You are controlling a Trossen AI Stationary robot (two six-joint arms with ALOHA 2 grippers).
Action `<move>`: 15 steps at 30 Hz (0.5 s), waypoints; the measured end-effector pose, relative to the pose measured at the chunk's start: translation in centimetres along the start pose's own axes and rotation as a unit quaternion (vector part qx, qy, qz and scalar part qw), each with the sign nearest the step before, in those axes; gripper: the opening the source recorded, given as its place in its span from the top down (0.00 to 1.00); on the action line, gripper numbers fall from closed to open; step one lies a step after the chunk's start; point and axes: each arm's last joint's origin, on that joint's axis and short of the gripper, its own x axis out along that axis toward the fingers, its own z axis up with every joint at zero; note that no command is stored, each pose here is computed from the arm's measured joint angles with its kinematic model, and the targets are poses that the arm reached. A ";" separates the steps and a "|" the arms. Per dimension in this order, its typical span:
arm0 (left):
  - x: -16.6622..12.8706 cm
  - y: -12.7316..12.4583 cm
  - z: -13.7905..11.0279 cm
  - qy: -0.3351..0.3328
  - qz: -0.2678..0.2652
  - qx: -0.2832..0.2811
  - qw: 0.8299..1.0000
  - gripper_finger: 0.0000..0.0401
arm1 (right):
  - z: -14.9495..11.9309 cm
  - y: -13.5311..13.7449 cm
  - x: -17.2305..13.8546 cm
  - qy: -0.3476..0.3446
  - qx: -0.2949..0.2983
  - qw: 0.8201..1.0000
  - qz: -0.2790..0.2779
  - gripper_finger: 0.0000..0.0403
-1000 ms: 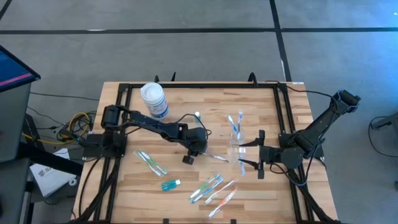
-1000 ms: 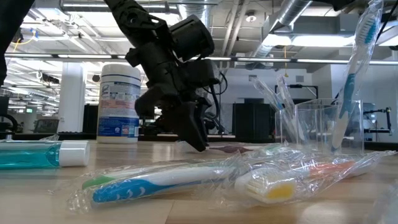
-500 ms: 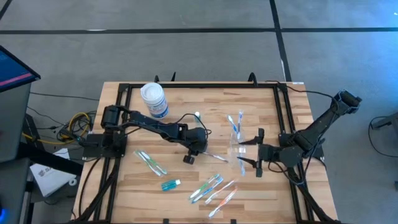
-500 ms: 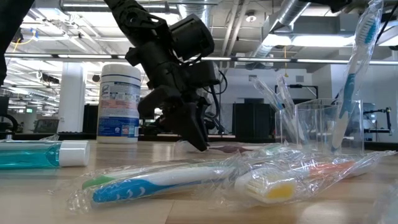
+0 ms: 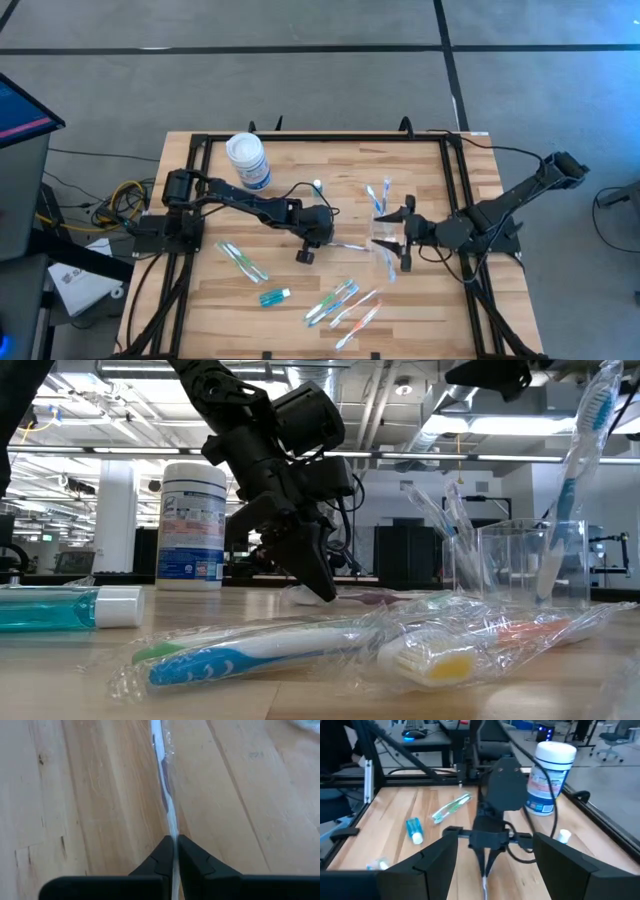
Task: Pick & Place toothbrushing station
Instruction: Put the purple toothbrush into the transparent organizer
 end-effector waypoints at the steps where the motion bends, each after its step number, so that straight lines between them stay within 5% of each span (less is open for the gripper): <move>1: 0.0 -0.1 0.0 0.000 -0.001 0.000 1.000 0.98 | 0.0 0.0 0.0 0.001 0.002 1.000 0.003 0.38; 5: 0.0 -0.1 0.0 0.000 -0.001 -0.002 1.000 0.99 | 0.4 0.1 0.0 0.011 -0.006 0.999 0.040 0.38; 15: -4.2 -0.1 1.4 -0.027 -0.015 -0.082 0.996 0.99 | 1.4 -0.2 0.4 0.041 -0.038 0.998 0.026 0.38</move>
